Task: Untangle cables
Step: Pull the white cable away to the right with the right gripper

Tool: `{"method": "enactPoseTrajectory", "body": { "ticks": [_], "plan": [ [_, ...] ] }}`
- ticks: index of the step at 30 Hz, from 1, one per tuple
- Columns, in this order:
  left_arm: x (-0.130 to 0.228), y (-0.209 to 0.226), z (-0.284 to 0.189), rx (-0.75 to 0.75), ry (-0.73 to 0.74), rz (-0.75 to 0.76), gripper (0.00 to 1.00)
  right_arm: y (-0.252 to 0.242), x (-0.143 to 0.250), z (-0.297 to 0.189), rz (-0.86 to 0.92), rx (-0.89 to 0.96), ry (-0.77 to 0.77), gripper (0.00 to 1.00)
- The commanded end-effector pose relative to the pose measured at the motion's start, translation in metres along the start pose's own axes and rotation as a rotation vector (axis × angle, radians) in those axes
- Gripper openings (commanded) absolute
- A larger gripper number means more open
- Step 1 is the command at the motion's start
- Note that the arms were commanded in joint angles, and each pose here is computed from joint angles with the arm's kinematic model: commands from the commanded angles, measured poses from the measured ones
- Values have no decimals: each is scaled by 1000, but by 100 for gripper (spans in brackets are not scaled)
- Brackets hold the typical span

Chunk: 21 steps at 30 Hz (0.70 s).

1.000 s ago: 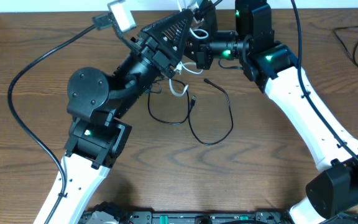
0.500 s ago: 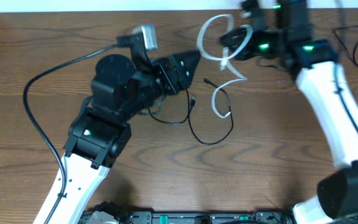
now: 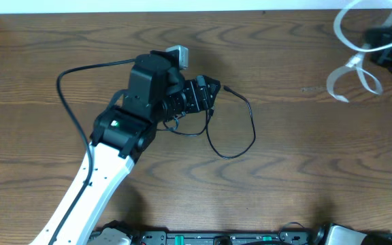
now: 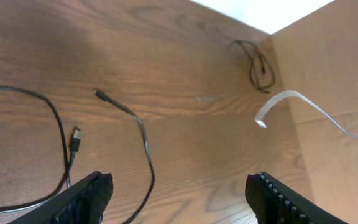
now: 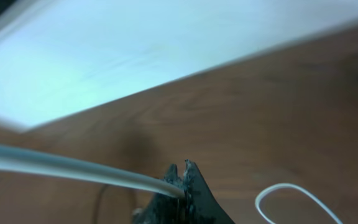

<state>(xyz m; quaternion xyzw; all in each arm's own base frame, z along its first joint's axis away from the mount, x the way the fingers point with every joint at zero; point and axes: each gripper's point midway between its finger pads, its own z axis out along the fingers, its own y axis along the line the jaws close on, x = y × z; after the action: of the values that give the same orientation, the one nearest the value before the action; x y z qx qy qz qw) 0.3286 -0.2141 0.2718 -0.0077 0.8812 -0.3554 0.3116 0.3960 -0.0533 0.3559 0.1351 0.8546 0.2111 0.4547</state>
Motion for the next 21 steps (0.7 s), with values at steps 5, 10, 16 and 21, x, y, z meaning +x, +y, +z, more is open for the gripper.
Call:
{"method": "enactPoseTrajectory", "body": {
  "ticks": [5, 10, 16, 21],
  "plan": [
    [4, 6, 12, -16, 42, 4, 74, -141, -14, -40, 271, 509, -116, 1],
    [6, 8, 14, -22, 50, 0, 74, -207, -15, -69, 449, 707, -204, 1],
    [6, 8, 14, -21, 51, 1, 74, -279, -15, -88, 566, 898, -294, 1],
    [9, 4, 15, -14, 59, 9, 74, -329, -9, -80, 630, 966, -319, 1]
  ]
}}
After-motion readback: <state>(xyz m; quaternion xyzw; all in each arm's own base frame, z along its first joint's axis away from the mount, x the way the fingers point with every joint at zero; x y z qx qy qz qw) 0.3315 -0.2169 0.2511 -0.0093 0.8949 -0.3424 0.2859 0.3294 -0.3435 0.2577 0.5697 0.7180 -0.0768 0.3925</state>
